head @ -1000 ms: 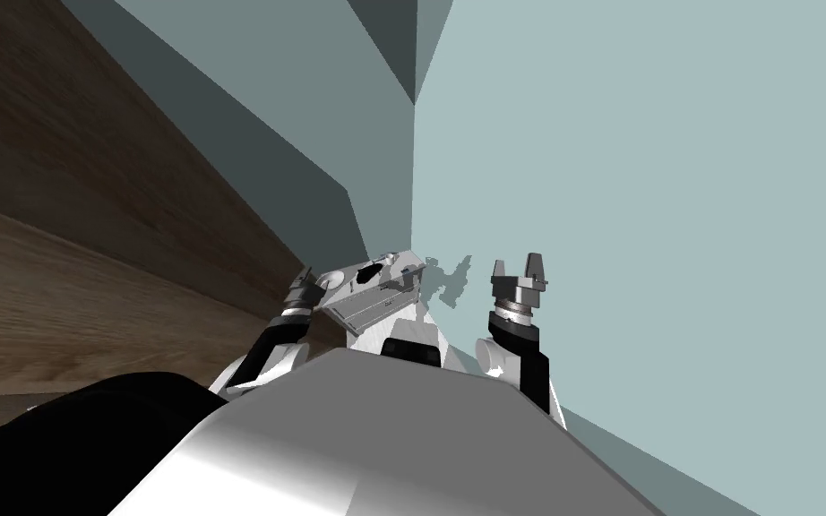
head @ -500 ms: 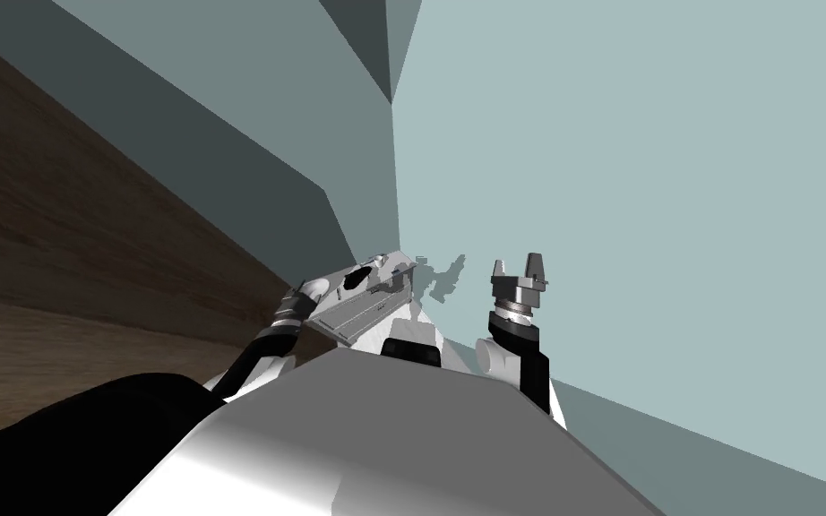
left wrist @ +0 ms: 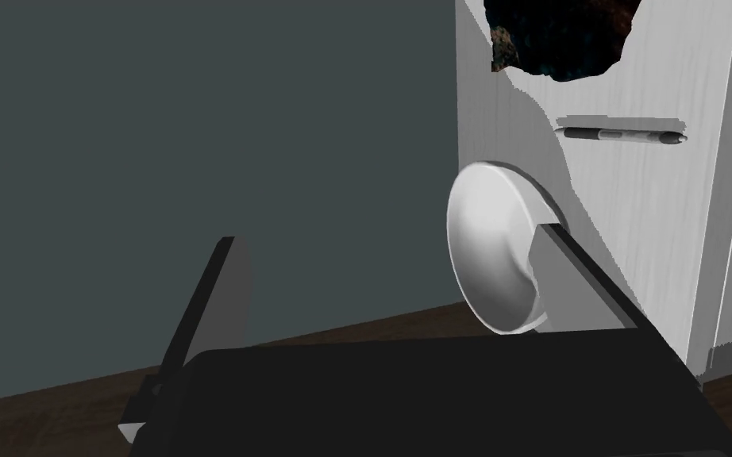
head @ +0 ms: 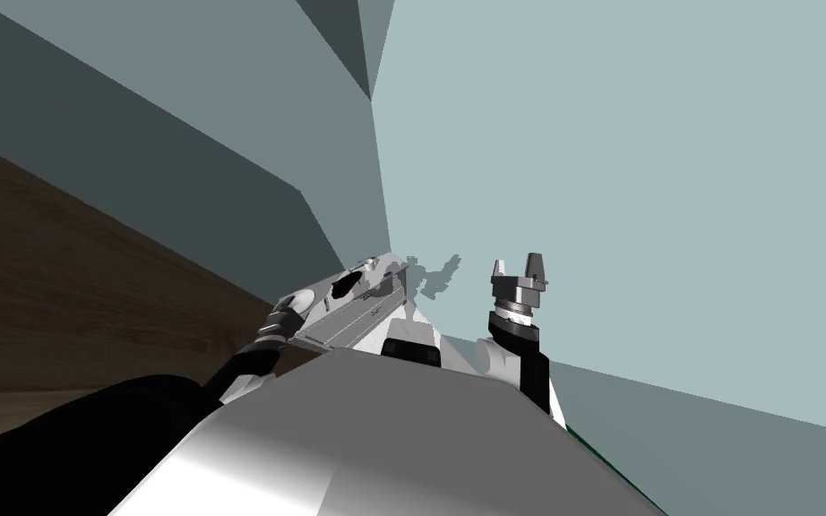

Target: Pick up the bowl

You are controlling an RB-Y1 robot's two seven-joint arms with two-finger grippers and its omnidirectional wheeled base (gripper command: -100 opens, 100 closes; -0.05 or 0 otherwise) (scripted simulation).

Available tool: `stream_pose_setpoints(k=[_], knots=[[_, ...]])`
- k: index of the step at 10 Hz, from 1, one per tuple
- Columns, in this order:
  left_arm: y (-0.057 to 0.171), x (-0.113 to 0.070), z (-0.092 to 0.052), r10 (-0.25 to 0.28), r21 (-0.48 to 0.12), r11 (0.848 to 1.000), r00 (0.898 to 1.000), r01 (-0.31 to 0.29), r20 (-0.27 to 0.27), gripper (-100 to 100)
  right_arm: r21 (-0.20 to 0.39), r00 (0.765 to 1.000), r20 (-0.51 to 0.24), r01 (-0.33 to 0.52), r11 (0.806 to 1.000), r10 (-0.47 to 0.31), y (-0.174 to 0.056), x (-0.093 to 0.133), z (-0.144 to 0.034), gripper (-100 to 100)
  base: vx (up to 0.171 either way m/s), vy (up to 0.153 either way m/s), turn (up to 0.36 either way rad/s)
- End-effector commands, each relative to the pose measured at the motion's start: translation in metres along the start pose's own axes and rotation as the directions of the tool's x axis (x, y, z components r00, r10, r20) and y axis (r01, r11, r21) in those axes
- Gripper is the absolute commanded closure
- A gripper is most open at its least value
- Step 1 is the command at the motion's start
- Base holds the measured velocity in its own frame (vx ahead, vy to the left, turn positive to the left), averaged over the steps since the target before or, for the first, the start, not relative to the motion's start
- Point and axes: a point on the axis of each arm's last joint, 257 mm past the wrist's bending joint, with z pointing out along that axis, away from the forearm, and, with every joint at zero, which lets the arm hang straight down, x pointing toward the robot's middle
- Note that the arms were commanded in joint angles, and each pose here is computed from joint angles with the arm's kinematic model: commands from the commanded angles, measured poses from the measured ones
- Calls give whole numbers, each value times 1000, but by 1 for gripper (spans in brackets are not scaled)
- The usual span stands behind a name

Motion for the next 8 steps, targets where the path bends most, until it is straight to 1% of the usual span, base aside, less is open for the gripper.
stream_pose_setpoints(k=[1, 2, 3, 4, 5, 6, 7, 8], knots=[[11, -12, 0, 1, -39, 999, 1000, 0, 21, -100, 0, 1000, 0, 0, 1000, 0, 0, 0, 0, 0, 29, 46, -126], [31, -33, -8, 7, -107, 994, 998, 0, 60, -100, 0, 1000, 0, 0, 1000, 0, 0, 0, 0, 0, 42, 56, -266], [48, -53, -18, 15, -167, 986, 995, 1, 95, -100, 0, 1000, 0, 0, 1000, 0, 0, 0, 0, 0, 54, 90, -363], [50, -54, -19, 16, -175, 985, 995, 2, 98, -100, 0, 1000, 0, 0, 1000, 0, 0, 0, 0, 0, 40, 82, -110], [66, -74, -30, 27, -232, 973, 991, 5, 132, -100, 0, 1000, 0, 0, 1000, 0, 0, 0, 0, 0, 44, 77, -192], [68, -75, -31, 28, -240, 971, 990, 6, 135, -100, 0, 1000, 0, 0, 1000, 0, 0, 0, 0, 0, 31, 61, -139], [86, -95, -44, 42, -304, 953, 985, 12, 170, -100, 0, 1000, 0, 0, 1000, 0, 0, 0, 0, 0, 39, 61, -230], [101, -112, -57, 54, -358, 933, 978, 22, 200, -100, 0, 1000, 0, 0, 1000, 0, 0, 0, 0, 0, 61, 117, -355]])
